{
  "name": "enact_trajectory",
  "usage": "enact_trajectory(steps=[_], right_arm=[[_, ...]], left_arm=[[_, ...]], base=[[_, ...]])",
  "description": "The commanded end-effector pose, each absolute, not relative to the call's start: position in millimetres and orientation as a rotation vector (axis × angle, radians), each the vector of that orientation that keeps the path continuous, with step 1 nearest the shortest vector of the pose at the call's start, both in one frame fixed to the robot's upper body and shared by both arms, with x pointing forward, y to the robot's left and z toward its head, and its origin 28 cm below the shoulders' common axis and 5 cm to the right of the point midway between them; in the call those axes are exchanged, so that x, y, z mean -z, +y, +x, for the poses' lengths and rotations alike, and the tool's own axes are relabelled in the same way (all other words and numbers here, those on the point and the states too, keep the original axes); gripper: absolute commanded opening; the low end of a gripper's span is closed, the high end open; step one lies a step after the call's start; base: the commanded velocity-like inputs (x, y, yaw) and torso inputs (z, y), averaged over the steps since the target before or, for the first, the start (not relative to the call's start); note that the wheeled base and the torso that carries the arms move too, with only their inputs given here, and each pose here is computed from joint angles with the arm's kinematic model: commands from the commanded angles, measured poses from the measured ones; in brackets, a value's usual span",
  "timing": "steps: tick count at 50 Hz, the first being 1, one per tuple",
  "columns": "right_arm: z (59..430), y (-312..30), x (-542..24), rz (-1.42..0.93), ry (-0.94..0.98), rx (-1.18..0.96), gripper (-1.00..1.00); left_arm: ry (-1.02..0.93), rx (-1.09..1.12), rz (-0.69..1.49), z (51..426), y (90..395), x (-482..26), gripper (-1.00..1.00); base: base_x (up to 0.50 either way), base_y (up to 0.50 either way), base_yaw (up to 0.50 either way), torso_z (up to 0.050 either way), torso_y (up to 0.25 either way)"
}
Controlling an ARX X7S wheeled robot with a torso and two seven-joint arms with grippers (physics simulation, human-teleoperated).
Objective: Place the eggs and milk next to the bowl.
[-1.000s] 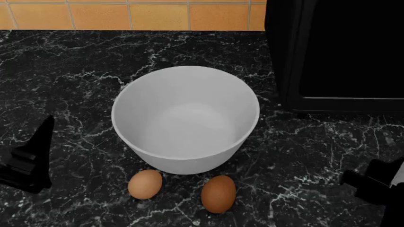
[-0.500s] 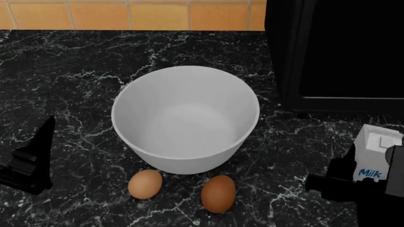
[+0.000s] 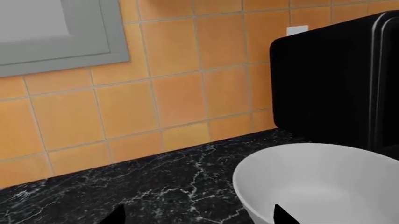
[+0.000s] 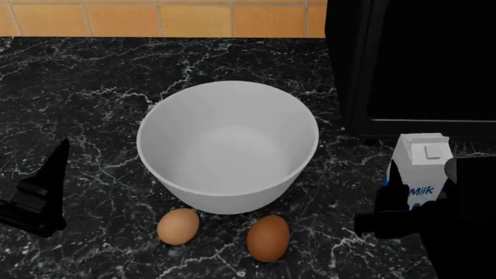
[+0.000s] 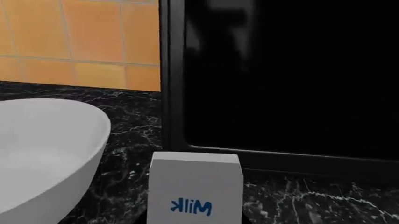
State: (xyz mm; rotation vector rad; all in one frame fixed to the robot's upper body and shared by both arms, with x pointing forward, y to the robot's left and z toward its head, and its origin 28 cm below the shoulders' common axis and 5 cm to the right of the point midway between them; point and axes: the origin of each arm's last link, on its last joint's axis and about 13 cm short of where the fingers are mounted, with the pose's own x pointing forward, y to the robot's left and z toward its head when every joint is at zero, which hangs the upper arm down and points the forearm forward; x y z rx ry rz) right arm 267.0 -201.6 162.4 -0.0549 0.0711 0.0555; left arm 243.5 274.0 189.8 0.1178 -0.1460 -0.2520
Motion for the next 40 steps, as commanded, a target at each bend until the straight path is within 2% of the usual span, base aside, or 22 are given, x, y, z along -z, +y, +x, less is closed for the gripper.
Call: enact_trajectory(steps=[1, 25, 40], right_arm=[[279, -219, -181, -0.122, 0.020, -0.173, -1.00], [299, -234, -201, -0.126, -0.019, -0.525, -1.00], [302, -230, -195, -0.128, -0.020, -0.619, -1.00]], left_arm=[[-0.147, 0.242, 0.130, 244, 274, -194, 1.00], [-0.141, 0.210, 0.144, 249, 273, -196, 1.00], [-0.136, 0.211, 0.145, 251, 273, -193, 1.00]], base=[[0.00, 0.00, 0.00, 0.000, 0.000], [0.00, 0.00, 0.00, 0.000, 0.001], [0.00, 0.00, 0.00, 0.001, 0.001]])
